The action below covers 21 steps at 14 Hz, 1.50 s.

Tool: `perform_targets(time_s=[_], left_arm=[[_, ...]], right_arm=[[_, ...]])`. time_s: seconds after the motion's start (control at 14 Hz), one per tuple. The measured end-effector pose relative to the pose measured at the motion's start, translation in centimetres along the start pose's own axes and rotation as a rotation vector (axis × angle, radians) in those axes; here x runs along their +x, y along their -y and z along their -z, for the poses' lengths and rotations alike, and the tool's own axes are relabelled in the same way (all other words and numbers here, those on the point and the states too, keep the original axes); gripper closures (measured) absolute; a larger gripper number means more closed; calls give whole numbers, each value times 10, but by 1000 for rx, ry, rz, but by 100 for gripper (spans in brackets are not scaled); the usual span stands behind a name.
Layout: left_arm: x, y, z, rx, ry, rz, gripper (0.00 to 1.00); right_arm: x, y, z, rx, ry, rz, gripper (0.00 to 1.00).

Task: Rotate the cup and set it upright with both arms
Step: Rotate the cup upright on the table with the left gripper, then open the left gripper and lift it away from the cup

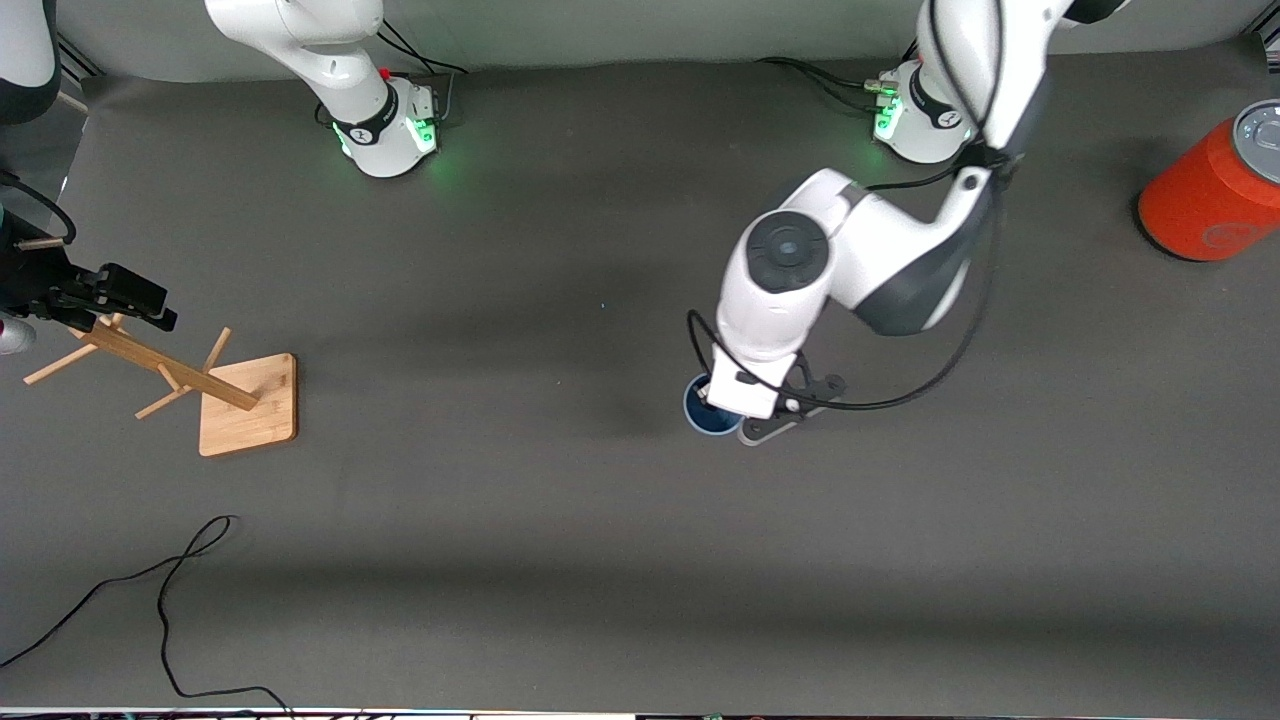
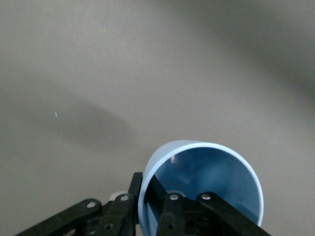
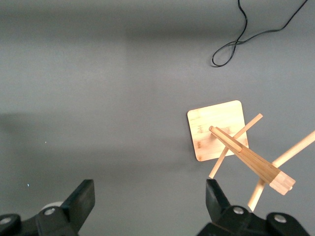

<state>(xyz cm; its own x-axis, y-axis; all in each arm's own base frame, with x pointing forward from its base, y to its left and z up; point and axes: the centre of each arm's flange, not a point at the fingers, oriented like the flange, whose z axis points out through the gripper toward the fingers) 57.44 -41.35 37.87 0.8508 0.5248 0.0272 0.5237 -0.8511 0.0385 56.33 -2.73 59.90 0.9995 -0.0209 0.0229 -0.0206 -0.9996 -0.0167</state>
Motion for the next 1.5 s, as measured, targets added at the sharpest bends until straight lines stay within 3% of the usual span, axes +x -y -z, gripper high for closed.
perform_targets(time_s=[0.21,0.5,0.71,1.0,1.14,1.29,1.36,1.5], left_arm=[[-23,-8,-57,26,-49,71,91],[-43,-19,-130,2,-109,138,91],[-43,-20,-138,-2,-115,147,91],[-33,-22,-115,-16,-136,159,52],[-16,-18,-73,-3,-146,169,30],[8,-5,-12,5,-94,135,9],[28,10,22,15,-66,103,1],[76,56,80,41,-26,24,0]], right_arm=[[-2,0,-1,1,18,12,0],[-5,1,-3,0,43,60,0],[-7,1,-3,0,54,78,0],[-7,1,-3,0,54,79,0],[-7,1,-3,0,54,79,0],[-7,1,-3,0,54,79,0],[-7,1,-4,0,55,79,0],[-7,1,-4,0,55,79,0]])
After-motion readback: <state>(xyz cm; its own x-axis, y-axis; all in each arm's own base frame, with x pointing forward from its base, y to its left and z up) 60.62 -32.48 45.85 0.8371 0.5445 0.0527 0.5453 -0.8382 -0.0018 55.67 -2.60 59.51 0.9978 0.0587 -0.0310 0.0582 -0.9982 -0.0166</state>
